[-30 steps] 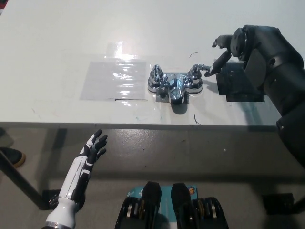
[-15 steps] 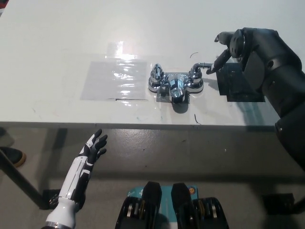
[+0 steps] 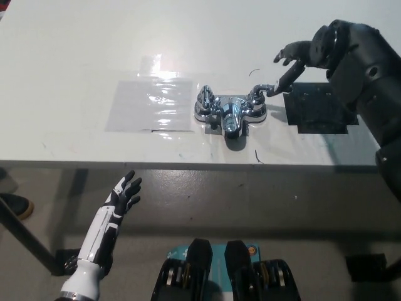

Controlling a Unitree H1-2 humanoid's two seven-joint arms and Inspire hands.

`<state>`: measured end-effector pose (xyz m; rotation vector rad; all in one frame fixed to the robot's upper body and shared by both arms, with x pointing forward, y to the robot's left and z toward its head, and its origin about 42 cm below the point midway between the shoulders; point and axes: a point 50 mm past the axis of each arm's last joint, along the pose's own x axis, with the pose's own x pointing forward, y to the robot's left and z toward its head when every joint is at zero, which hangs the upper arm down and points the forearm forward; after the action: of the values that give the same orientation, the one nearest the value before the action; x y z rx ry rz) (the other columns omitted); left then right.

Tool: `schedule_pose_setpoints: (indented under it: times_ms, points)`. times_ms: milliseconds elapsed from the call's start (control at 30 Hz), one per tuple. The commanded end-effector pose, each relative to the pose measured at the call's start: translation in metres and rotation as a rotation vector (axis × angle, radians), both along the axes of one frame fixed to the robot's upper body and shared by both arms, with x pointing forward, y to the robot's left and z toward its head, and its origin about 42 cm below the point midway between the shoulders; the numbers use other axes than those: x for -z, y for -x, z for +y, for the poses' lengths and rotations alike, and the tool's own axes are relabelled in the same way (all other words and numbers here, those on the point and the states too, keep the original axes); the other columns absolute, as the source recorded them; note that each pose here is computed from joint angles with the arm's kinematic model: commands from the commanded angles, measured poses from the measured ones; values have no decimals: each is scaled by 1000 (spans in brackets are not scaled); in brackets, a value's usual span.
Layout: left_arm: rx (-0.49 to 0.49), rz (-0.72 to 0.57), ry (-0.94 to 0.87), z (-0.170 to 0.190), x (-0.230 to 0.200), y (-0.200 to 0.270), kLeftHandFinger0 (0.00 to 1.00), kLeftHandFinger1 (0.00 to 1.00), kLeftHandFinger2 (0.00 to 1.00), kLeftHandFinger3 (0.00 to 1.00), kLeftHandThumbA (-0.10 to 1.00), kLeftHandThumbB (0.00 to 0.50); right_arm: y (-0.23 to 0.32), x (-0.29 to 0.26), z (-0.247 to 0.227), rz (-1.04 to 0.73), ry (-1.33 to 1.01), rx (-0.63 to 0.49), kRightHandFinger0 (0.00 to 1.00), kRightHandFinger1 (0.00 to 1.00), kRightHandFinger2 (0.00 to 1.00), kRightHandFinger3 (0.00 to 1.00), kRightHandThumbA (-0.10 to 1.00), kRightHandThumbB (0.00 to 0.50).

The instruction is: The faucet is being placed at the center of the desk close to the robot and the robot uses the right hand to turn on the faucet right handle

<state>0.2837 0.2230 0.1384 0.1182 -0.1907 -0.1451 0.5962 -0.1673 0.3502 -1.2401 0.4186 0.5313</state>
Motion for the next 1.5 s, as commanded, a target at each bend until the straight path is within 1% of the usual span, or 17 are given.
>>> schedule_pose_setpoints:
  times_ms: [0,67,133,167,300,400,433,500,533,633,667,800,967,1067,1233,1400,1467]
  points:
    - [14,-49,-11,1,-14,-7,1000,1000,1000,1000,979,131,34,-154,-2,54,-489,-343,1000,1000,1000,1000,648,500]
    - [11,-43,-2,1,-15,-8,1000,1000,1000,1000,960,136,48,-186,-14,-11,-538,-368,1000,1000,1000,1000,732,500]
    - [11,-46,9,1,-15,-9,1000,1000,1000,1000,950,130,61,-214,-25,-88,-558,-361,1000,1000,1000,1000,737,500]
    - [9,-46,4,1,-15,-9,1000,1000,1000,1000,950,129,71,-233,-33,-141,-604,-359,1000,1000,1000,1000,675,500]
    - [7,-51,-2,1,-16,-11,1000,1000,1000,1000,967,140,101,-282,-66,-376,-676,-338,1000,1000,1000,1000,649,500]
    - [2,-50,0,1,-17,-13,1000,1000,1000,1000,974,149,125,-298,-80,-597,-633,-332,1000,1000,1000,1000,857,500]
    - [-2,-60,-8,1,-19,-17,1000,1000,1000,1000,988,152,139,-308,-84,-803,-489,-291,1000,1000,1000,1000,1000,490]
    - [-2,-77,-8,2,-21,-21,1000,1000,1000,1000,990,145,165,-316,-89,-1055,-400,-269,1000,1000,1000,1000,1000,395]
    - [1,-78,-8,2,-22,-21,1000,1000,1000,1000,991,144,182,-313,-91,-1152,-450,-257,1000,1000,1000,1000,1000,379]
    - [7,-85,-4,2,-25,-23,1000,1000,1000,1000,986,116,224,-293,-95,-1323,-615,-319,1000,1000,1000,1000,1000,336]
    - [8,-86,-4,3,-26,-23,1000,1000,1000,1000,988,117,246,-276,-95,-1384,-681,-373,1000,1000,1000,1000,1000,298]
    - [11,-97,-6,5,-28,-26,1000,1000,1000,1000,993,108,295,-219,-98,-1501,-800,-459,1000,1000,1000,1000,1000,263]
    - [8,-125,-13,10,-33,-36,1000,1000,1000,1000,1000,100,340,-143,-92,-1568,-919,-484,1000,1000,1000,1000,1000,243]
    - [8,-126,20,17,-39,-39,1000,1000,1000,1000,1000,109,359,-100,-82,-1482,-1025,-442,1000,1000,1000,1000,1000,301]
    - [-34,-144,25,29,-51,-50,1000,1000,1000,1000,1000,134,359,-30,-86,-1301,-1127,-315,1000,1000,1000,1000,1000,313]
    - [-60,-170,25,39,-56,-54,1000,1000,1000,1000,1000,92,350,9,-90,-1194,-1205,-206,1000,1000,1000,1000,1000,282]
    - [-71,-177,21,42,-56,-53,1000,1000,1000,1000,1000,75,348,19,-89,-1161,-1249,-183,1000,1000,1000,1000,1000,297]
